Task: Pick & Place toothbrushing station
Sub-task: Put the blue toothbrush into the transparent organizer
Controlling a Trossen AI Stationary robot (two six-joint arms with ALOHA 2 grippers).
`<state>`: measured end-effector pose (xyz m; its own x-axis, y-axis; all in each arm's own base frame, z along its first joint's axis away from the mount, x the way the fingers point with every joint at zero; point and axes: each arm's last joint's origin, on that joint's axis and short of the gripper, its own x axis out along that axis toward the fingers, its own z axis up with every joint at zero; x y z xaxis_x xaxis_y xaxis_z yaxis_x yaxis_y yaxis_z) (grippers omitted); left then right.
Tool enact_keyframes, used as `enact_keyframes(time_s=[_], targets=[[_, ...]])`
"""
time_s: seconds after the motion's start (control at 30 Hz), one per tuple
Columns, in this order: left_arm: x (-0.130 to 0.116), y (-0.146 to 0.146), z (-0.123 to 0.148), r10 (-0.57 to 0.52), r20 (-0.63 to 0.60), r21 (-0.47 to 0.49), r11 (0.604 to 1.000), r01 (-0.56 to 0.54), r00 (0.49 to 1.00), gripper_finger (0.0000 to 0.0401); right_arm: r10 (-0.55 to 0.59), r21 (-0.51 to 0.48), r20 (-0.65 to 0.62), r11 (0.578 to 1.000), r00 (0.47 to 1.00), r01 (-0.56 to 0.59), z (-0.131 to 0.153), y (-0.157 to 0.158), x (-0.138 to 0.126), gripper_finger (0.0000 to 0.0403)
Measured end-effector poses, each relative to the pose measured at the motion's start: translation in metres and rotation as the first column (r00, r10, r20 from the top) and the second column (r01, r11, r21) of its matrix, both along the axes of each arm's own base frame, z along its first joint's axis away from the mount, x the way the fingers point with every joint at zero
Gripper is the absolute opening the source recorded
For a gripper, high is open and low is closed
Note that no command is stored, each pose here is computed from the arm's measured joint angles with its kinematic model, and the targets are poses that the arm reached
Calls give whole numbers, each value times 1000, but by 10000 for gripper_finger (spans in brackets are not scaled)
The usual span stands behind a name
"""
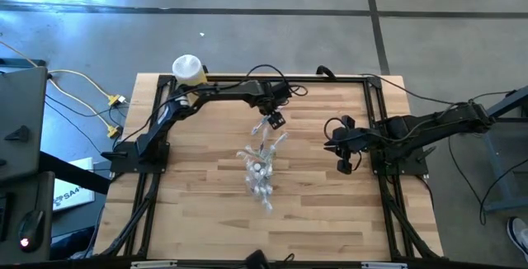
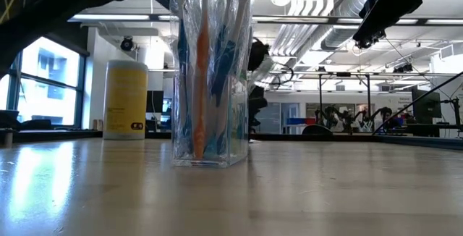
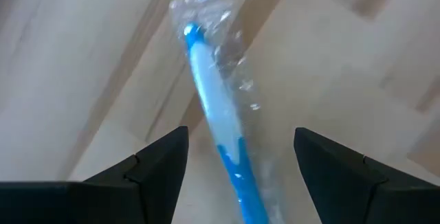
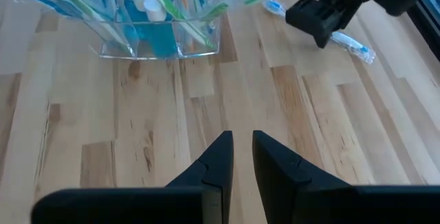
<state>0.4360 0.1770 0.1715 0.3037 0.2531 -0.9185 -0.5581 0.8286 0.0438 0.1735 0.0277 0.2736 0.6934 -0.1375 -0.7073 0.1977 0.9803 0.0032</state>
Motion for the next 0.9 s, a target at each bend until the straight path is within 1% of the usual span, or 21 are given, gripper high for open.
enact_keyframes(time_s=[0.13, 0.17, 0.23, 0.3, 0.37, 0.47, 0.63, 0.67, 0.73, 0.83, 0.9], targets=[[-8, 11, -3, 99, -32, -5, 995, -99, 995, 260, 0, 0, 0, 1000, 1000, 0, 0, 0, 0, 48], [-10, 14, -4, 120, -29, -28, 992, -121, 992, 260, 1, 0, -1, 1000, 1000, -1, 0, 0, 0, 48], [-14, 18, -4, 127, -40, -59, 990, -130, 991, 255, 10, 0, 0, 1000, 1000, -10, 0, 2, 0, 48], [-15, 19, -6, 126, -48, -90, 987, -129, 991, 243, 26, 0, 0, 1000, 1000, -26, 0, 4, -1, 48], [-17, 20, -7, 126, -64, -103, 986, -132, 990, 221, 43, 1, 3, 999, 999, -43, 0, 7, -1, 48], [-18, 18, -7, 125, -77, -126, 983, -134, 989, 168, 63, -3, 8, 998, 998, -63, 1, 12, -2, 48], [-22, 16, -8, 119, -120, -144, 980, -136, 986, 39, 80, 3, 15, 997, 997, -80, 1, 18, -3, 48], [-22, 15, -8, 99, -123, -148, 982, -117, 987, 25, 85, 5, 17, 996, 996, -85, 1, 19, -3, 48], [-23, 15, -8, 71, -126, -154, 984, -90, 990, 23, 94, -1, 20, 996, 995, -94, 1, 22, -4, 48], [-22, 13, -8, 57, -134, -151, 985, -78, 989, 25, 104, 4, 27, 995, 994, -104, 1, 26, -5, 48], [-25, 11, -4, 40, -186, -155, 985, -70, 982, 25, 112, 10, 30, 994, 993, -113, 1, 29, -6, 47]])
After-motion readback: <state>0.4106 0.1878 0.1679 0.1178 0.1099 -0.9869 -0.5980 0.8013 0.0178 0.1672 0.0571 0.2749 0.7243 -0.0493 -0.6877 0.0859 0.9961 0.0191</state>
